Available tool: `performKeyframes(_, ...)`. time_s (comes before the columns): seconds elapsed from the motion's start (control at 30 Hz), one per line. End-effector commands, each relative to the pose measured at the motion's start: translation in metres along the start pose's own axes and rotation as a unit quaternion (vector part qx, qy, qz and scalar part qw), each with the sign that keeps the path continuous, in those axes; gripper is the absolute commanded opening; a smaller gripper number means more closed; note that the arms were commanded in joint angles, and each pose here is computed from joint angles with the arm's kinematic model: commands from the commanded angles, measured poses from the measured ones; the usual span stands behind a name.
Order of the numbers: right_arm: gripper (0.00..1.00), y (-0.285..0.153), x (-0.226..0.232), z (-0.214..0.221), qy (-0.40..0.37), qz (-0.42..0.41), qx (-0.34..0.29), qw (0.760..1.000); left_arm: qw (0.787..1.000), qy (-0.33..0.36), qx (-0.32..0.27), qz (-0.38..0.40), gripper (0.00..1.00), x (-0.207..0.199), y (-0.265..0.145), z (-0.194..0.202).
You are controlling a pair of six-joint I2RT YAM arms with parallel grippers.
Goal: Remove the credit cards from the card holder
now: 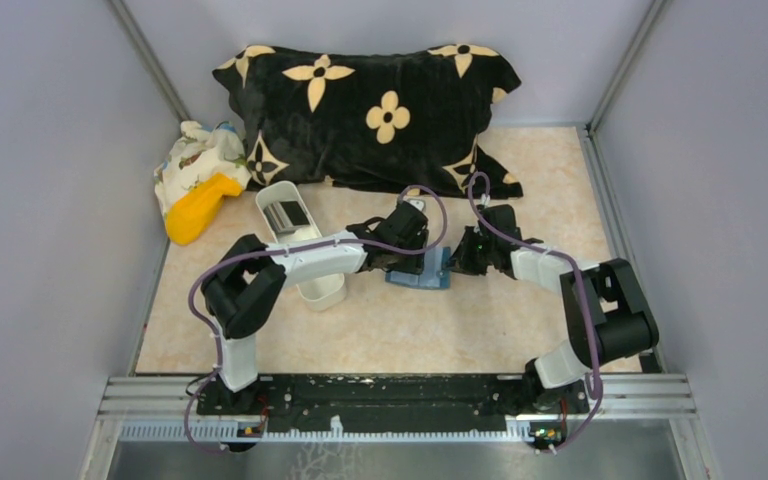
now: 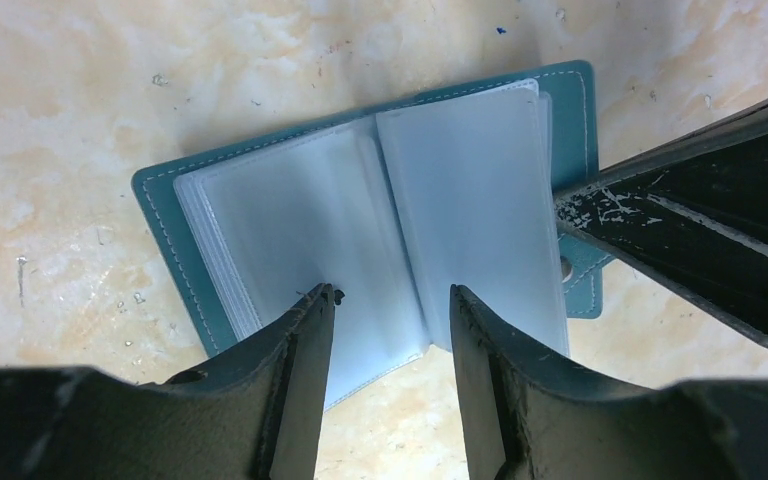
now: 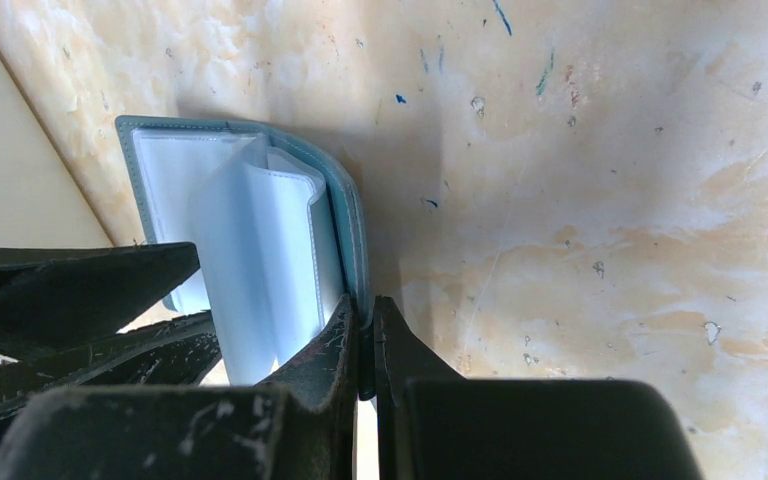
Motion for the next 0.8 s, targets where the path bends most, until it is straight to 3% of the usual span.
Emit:
performKeyframes(0.0, 0.00, -0.006, 0.004, -0.013, -0.017, 0.004, -0.029, 0.999, 1.000, -0.016, 0.001, 0.026, 0.53, -0.002, 0.004, -0.001)
performKeyframes(0.2, 0.02, -0.005, 0.005, -0.010, -0.024, -0.002, -0.021, 0.999, 0.997, -0.030, 0.010, 0.072, 0.52, -0.014, 0.024, 0.003)
performKeyframes(0.33, 0.29, -0.012, 0.009, -0.014, -0.039, -0.009, -0.035, 0.999, 0.998, -0.023, 0.020, 0.057, 0.52, -0.011, 0.036, 0.006)
performKeyframes(0.43, 0.41, -0.023, 0.014, -0.022, -0.051, -0.009, -0.057, 0.997, 0.998, -0.022, 0.025, 0.048, 0.51, -0.008, 0.040, 0.009)
performKeyframes(0.7, 0.43, -0.062, 0.036, -0.043, -0.084, -0.025, -0.129, 0.988, 0.998, -0.029, 0.031, 0.055, 0.50, -0.006, 0.043, 0.014)
performKeyframes(0.77, 0.37, -0.063, 0.039, -0.043, -0.086, -0.032, -0.127, 0.988, 0.998, -0.031, 0.027, 0.056, 0.50, -0.005, 0.041, 0.012)
Point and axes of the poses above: each gripper's point midway between its finger pads, its own y axis out along the fingers, its own x axis along the line the jaws close on, z = x × y, the point moved 3 cm from there along -y, back along the fingers, and after that the axes turned 2 degrees about y, right-handed, at the moved point
